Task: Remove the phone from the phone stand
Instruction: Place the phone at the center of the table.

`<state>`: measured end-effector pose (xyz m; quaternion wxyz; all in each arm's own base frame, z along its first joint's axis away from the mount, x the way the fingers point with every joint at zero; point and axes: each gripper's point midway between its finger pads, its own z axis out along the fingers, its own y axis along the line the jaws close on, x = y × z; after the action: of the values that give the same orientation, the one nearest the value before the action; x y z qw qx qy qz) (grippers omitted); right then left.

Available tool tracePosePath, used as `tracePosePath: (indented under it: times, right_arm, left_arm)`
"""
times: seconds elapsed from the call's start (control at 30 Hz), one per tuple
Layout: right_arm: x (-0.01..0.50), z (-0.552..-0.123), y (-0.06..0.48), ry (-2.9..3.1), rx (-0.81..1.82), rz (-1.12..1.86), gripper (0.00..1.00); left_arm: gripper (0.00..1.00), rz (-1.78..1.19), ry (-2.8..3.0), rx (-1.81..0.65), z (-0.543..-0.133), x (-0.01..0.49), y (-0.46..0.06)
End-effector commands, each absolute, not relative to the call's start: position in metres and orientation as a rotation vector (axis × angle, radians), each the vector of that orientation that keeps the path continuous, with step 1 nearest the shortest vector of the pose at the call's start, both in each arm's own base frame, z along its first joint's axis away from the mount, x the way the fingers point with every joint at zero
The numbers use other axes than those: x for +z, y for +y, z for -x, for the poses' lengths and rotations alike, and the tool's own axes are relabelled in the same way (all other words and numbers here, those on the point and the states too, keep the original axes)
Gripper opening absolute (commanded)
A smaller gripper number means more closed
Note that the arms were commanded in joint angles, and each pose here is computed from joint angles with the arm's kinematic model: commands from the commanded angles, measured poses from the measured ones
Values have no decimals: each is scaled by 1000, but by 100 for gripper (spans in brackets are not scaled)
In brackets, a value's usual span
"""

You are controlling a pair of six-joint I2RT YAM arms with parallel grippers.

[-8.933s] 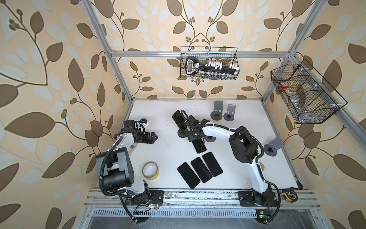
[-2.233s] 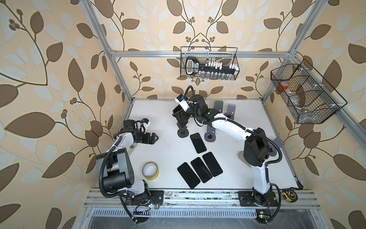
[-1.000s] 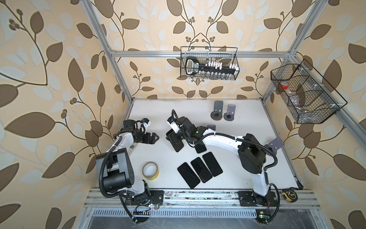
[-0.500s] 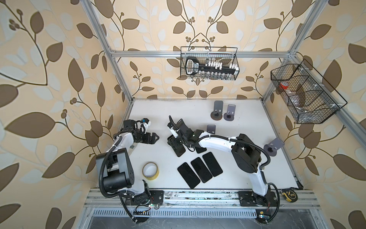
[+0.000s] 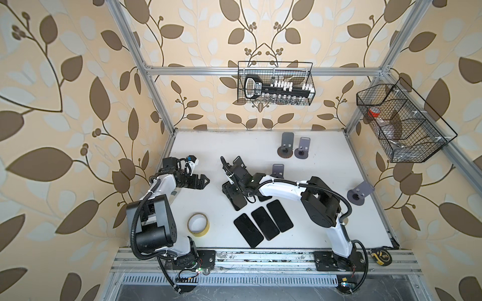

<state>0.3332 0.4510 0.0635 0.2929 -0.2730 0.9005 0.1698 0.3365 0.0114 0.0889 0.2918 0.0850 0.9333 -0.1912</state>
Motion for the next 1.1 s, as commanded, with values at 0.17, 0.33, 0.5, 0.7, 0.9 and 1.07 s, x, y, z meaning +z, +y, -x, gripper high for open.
tracePosePath:
  times: [0.17, 0.33, 0.5, 0.7, 0.9, 1.07]
  right_arm:
    - [30, -324, 443, 2488, 361, 734, 53]
    - [25, -323, 440, 2507, 340, 720, 54]
    - [15, -320, 433, 2537, 315, 713, 55]
    - [1, -316, 428, 2564, 282, 725, 56]
    - [-11, -317, 423, 2579, 233, 739, 58]
    - [-19, -317, 421, 2589, 216, 751, 62]
  left_arm:
    - [99, -239, 2464, -538, -337, 95, 10]
    - [99, -237, 2466, -541, -337, 94, 10]
    - [99, -238, 2467, -543, -337, 94, 10]
    - [99, -239, 2466, -544, -338, 94, 9]
    - [99, -238, 2467, -545, -338, 94, 9]
    - [99, -238, 2467, -545, -337, 94, 9]
